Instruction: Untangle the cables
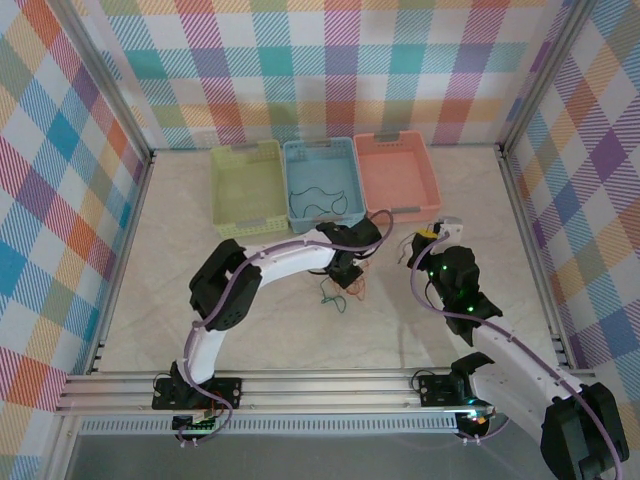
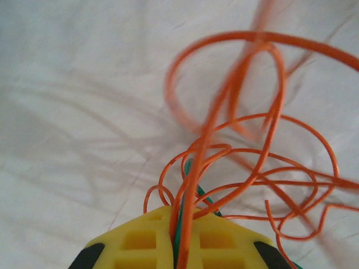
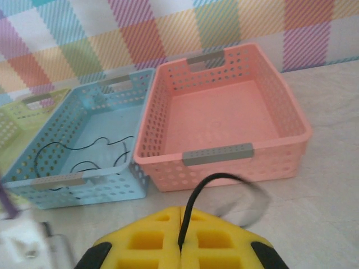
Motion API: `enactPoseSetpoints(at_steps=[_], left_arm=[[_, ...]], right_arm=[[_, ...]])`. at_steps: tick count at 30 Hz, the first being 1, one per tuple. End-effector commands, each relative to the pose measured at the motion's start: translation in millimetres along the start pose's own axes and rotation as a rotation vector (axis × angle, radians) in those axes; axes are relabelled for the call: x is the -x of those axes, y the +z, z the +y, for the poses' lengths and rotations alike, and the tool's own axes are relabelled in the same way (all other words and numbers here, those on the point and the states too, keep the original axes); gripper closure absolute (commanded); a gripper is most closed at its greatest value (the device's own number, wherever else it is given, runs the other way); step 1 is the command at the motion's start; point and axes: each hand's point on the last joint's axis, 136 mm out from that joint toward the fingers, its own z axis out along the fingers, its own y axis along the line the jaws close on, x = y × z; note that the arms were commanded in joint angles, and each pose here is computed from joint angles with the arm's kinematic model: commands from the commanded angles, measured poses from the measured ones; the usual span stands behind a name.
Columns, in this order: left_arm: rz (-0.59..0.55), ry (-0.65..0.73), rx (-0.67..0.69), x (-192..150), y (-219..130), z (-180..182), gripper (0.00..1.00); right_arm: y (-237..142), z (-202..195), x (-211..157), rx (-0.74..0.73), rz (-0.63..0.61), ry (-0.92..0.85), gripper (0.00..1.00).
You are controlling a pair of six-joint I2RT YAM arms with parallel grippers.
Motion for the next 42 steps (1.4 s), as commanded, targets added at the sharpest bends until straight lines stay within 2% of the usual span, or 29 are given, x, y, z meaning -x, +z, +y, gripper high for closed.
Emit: enactPoseSetpoints(at_steps=[1, 6, 15, 24, 30, 34, 42], left_arm=[[-0.003, -0.072, 0.187, -22.2, -23.3, 34.8, 1.00], [-0.005, -0.124, 0.286, -41.9, -30.9, 56.8, 1.00], [-0.019, -0.129, 0.274, -44.1, -33.8, 56.2, 1.00], [-0.243, -0.245, 0.222, -39.0, -78.1, 66.6, 1.00], [-0.379, -0.331, 0.219, -40.2, -103.4, 77.0, 1.00], [-0.457, -0.376, 0.121, -37.5, -110.2, 71.3, 1.00], [-0.462, -0.381, 0.051, -34.2, -104.7, 63.9, 1.00]], right_arm=[[-3.0, -19.2, 0.3, -0.101, -0.012, 0.009, 1.00], [-2.1, -21.3, -0.7, -0.112, -0.009, 0.017, 1.00], [0.5, 6.5, 1.4, 0.045, -0.009, 0.007, 1.00], [-7.2, 59.1, 32.4, 0.305, -0.029, 0.005, 1.00], [-1.3, 85.0, 52.5, 0.406, -0.010, 0.027, 1.00], [18.8, 110.0, 70.6, 0.487, 0.026, 0.051, 1.00], [99.7, 153.4, 93.6, 0.563, 0.118, 0.077, 1.00]])
